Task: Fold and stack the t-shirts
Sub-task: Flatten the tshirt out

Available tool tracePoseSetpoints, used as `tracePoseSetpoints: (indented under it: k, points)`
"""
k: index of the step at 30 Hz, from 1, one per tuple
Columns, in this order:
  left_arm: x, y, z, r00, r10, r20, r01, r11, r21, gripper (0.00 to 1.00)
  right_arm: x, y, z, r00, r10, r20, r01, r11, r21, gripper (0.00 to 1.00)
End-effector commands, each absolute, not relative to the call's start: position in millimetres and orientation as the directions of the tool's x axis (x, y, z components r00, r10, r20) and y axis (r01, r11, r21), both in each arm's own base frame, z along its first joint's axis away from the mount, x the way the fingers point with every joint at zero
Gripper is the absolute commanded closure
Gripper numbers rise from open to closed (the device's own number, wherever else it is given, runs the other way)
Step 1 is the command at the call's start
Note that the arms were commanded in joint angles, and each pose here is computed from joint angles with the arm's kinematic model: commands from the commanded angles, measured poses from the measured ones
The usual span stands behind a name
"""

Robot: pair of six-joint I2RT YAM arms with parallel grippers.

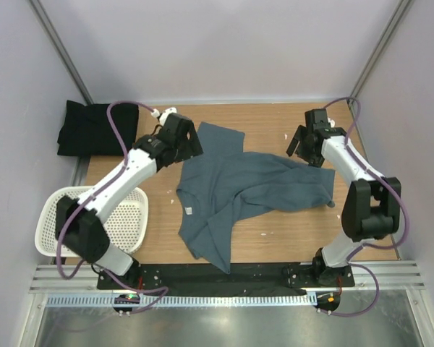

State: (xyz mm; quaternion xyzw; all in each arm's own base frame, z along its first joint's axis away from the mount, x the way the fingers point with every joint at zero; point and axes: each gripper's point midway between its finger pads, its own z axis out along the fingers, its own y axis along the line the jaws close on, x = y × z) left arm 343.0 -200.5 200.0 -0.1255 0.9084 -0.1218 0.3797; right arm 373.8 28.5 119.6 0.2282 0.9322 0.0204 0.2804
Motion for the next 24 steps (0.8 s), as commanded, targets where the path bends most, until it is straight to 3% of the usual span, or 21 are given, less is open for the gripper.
tracePoseSetpoints:
  k: [1,5,10,24]
  points:
    - [382,-187,187,-0.687,-0.262,-0.677,-0.156,0.964,-0.215,0.19,398,23,106,-0.726,0.457,-0.514,0.46,0.878,0.132,0.22]
    - [416,-170,135,-0.777,-0.233,-0.585,-0.205,0.972,-0.115,0.22,391,10,73,-0.759,0.44,-0.48,0.489,0.872,0.026,0.23]
    - [430,-169,101,-0.796,-0.204,-0.569,-0.195,0.978,-0.076,0.22,379,2,51,-0.781,0.426,-0.457,0.493,0.869,-0.032,0.23]
    - [442,-184,28,-0.858,-0.237,-0.456,-0.195,0.971,-0.137,0.28,381,-11,32,-0.824,0.376,-0.425,0.467,0.874,-0.133,0.23]
